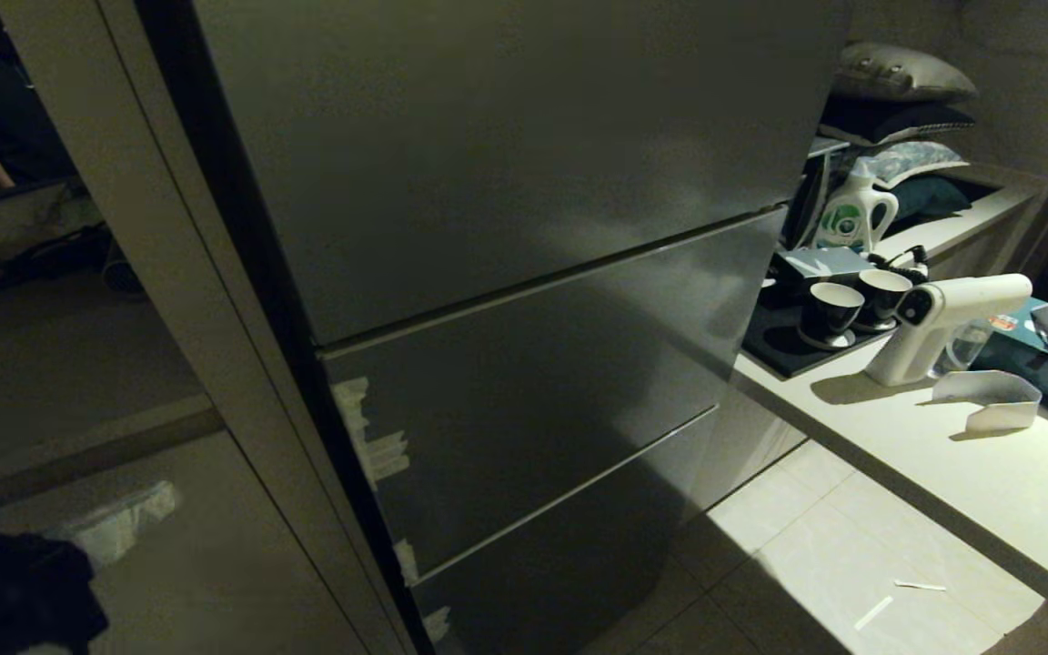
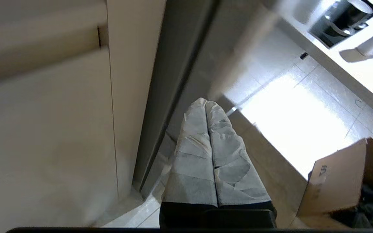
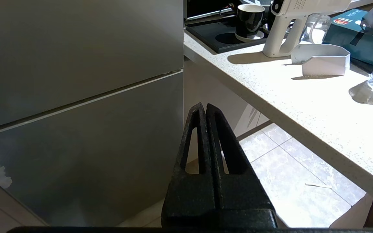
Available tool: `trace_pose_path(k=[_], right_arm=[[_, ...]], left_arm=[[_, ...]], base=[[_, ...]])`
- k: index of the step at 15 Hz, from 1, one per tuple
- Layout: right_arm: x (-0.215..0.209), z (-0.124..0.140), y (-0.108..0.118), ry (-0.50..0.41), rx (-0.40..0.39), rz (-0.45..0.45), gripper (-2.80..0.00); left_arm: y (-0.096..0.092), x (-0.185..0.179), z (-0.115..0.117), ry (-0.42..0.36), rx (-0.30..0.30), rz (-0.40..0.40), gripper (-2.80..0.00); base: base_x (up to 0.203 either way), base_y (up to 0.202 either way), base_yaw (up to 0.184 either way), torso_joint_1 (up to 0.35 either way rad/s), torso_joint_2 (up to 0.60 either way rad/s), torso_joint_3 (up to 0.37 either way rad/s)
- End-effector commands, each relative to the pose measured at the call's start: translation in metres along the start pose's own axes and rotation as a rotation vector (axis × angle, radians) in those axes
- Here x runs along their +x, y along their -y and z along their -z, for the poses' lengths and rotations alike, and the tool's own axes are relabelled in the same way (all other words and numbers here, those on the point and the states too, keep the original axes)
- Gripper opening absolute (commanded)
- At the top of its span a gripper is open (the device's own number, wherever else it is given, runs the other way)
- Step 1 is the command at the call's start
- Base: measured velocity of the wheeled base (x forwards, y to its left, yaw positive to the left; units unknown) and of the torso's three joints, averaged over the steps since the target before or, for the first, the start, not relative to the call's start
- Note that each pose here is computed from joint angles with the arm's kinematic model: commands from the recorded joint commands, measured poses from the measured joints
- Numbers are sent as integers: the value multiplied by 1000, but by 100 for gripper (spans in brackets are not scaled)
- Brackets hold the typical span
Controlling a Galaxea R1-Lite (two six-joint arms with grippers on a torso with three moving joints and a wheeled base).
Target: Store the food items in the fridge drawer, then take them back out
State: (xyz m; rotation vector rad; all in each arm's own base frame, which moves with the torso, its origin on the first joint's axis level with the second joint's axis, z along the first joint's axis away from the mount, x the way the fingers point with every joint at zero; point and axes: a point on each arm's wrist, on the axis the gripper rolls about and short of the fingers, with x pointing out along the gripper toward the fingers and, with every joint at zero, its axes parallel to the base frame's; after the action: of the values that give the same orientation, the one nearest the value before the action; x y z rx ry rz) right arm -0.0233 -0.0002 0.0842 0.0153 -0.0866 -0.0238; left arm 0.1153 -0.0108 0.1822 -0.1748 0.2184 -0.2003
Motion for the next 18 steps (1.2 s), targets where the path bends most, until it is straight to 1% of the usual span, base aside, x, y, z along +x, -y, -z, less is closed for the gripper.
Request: trace_pose_path(k=[1,5,8,12,15,16,18], right_arm=[[2,9,0,-31,0,1,-280],[2,9,0,-29,-3,0,-280],[2,9,0,-30,-2,1,-280],[2,8,0,-29,-2,0,-280],[2,8,0,-30,-2,1,-280],[2,9,0,-31,-2,1,-280],[2,9,0,-31,0,1,-280]], left_arm=[[-6,35,1,-56,-9,-8,-280],[-2,65,4,-70,-2,36,-280],[-2,87,8,-55,-5,47,-280],[6,99,8,-35,-13,86,-280],[17,109,6,12,0,95,-280],[21,112,7,28,3,87,-280],[21,118,7,54,3,58,-280]], base=[[0,0,0,0,0,0],[0,0,0,0,0,0],[0,0,0,0,0,0],[0,0,0,0,0,0],[0,0,0,0,0,0],[0,0,0,0,0,0],[0,0,0,0,0,0]])
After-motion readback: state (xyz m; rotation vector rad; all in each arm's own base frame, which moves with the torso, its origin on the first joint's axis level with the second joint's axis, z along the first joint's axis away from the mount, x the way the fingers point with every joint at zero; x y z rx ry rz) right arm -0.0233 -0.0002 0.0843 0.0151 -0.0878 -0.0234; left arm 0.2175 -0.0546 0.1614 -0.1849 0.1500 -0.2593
